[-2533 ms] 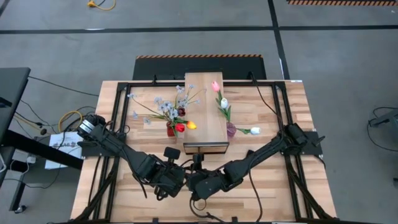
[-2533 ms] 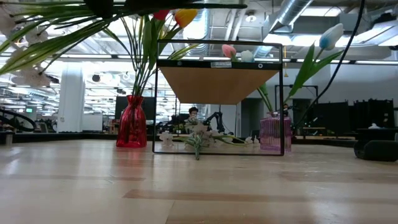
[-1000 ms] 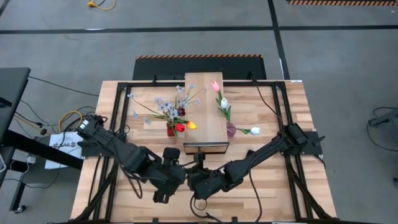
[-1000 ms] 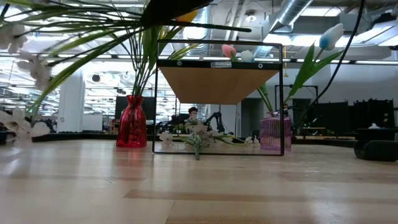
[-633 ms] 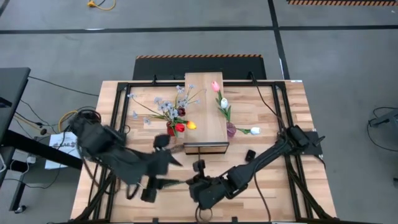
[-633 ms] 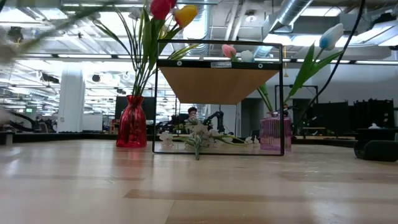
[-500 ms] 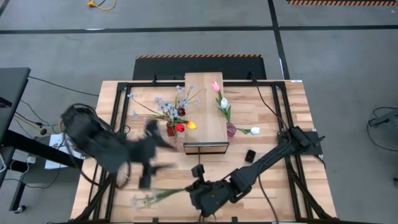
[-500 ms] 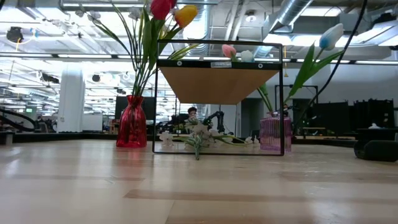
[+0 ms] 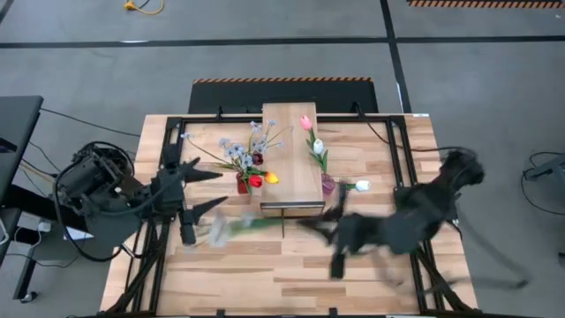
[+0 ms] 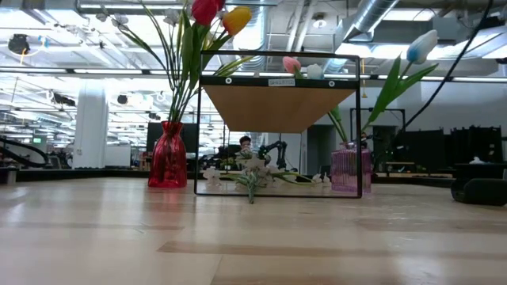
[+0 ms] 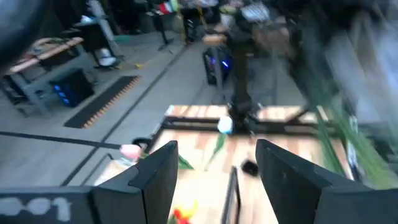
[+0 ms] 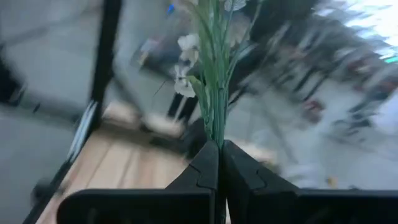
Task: Pick and place flowers into a vace then onto a shelf
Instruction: Put the left white flowers into the purple flower vase
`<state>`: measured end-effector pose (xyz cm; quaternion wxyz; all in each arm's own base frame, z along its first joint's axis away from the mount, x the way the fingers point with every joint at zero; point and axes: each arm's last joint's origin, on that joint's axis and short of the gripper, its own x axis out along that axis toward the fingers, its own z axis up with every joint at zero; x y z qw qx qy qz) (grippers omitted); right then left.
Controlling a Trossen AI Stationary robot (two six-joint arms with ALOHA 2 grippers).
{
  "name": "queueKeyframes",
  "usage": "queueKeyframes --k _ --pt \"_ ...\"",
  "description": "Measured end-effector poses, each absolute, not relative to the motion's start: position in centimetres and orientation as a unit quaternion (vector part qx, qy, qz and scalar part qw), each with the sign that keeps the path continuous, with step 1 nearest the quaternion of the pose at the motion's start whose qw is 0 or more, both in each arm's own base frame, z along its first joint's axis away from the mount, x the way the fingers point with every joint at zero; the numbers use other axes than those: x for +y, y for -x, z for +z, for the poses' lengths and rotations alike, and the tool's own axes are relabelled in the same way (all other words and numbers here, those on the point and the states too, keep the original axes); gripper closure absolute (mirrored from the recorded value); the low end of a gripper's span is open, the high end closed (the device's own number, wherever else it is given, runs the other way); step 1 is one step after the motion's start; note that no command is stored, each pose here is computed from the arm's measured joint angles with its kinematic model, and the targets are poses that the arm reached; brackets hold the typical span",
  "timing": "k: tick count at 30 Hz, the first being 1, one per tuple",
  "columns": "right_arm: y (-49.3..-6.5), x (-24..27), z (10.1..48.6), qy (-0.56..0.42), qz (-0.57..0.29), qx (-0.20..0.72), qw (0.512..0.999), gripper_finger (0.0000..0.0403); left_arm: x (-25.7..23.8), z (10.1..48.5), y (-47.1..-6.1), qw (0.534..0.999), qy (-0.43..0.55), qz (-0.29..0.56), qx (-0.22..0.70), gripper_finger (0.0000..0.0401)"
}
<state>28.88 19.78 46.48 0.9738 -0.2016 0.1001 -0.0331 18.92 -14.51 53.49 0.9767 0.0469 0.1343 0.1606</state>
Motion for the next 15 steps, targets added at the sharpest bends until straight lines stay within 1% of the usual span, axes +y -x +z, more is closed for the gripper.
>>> queueKeyframes --k 4,7,10,15 --pt "-25.6 16.1 50.7 0.168 -0.094 0.014 0.981 0.0402 -14.4 52.8 -18.8 0.972 -0.053 0.172 0.153 0.0195" --pt "-23.8 13.1 51.9 0.134 -0.137 -0.048 0.98 0.0402 -14.3 52.5 -18.8 0.968 -0.065 0.186 0.157 0.0195" --pt "-22.5 10.0 51.2 0.104 -0.189 -0.103 0.971 0.0402 -14.6 52.1 -19.1 0.966 -0.072 0.186 0.162 0.0195" --pt "-20.2 5.5 47.3 0.076 -0.269 -0.175 0.944 0.0403 -15.0 51.2 -19.6 0.962 -0.089 0.19 0.173 0.0195"
